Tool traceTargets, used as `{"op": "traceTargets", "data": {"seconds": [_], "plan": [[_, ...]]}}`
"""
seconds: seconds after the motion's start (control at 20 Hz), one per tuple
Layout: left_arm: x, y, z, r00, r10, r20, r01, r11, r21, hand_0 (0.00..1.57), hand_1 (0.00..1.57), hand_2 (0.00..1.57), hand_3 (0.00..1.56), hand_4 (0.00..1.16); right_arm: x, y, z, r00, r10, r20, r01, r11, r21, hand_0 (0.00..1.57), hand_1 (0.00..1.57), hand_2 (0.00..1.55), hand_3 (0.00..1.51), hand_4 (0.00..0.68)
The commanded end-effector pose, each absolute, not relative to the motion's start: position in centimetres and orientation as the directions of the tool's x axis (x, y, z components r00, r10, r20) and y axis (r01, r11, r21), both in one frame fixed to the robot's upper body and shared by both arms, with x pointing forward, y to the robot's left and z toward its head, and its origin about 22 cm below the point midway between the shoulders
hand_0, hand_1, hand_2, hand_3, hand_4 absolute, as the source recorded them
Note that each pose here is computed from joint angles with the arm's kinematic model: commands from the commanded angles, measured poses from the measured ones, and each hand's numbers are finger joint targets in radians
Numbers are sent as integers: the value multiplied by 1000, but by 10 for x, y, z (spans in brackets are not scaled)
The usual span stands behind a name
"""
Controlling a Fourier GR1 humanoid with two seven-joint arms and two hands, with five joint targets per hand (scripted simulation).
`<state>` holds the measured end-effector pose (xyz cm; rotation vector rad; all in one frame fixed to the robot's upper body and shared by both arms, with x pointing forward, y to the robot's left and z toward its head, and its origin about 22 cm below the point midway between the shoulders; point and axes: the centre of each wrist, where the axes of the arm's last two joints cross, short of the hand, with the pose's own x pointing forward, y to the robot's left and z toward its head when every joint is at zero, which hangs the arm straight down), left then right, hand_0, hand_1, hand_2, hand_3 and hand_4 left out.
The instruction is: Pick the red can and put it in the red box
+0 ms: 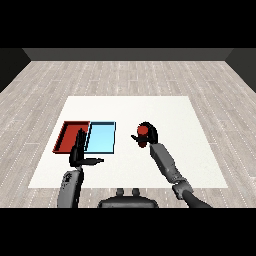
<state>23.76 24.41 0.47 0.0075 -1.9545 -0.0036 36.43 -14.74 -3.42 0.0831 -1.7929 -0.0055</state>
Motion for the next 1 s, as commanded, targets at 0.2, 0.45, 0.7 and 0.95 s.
{"op": "traceTargets", "data": {"seconds": [0.2,0.45,0.7,0.95], "plan": [[253,204,12,-342,58,938,143,990,-9,0,0,0,0,0,346,-137,-5,-283,-94,955,-70,995,78,1438,1438,1450,1416,651],[270,165,13,-303,60,951,179,984,-5,0,0,0,0,0,354,-126,2,-294,-104,950,-84,993,82,1429,1429,1443,1421,649],[263,150,20,-290,88,953,206,978,-28,0,0,0,0,0,338,-125,15,-323,-105,940,-99,992,77,1410,1410,1436,1418,653],[275,131,37,-288,100,952,239,971,-30,0,0,0,0,0,312,-112,16,-331,-122,936,-99,991,94,1410,1410,1436,1418,653]]}}
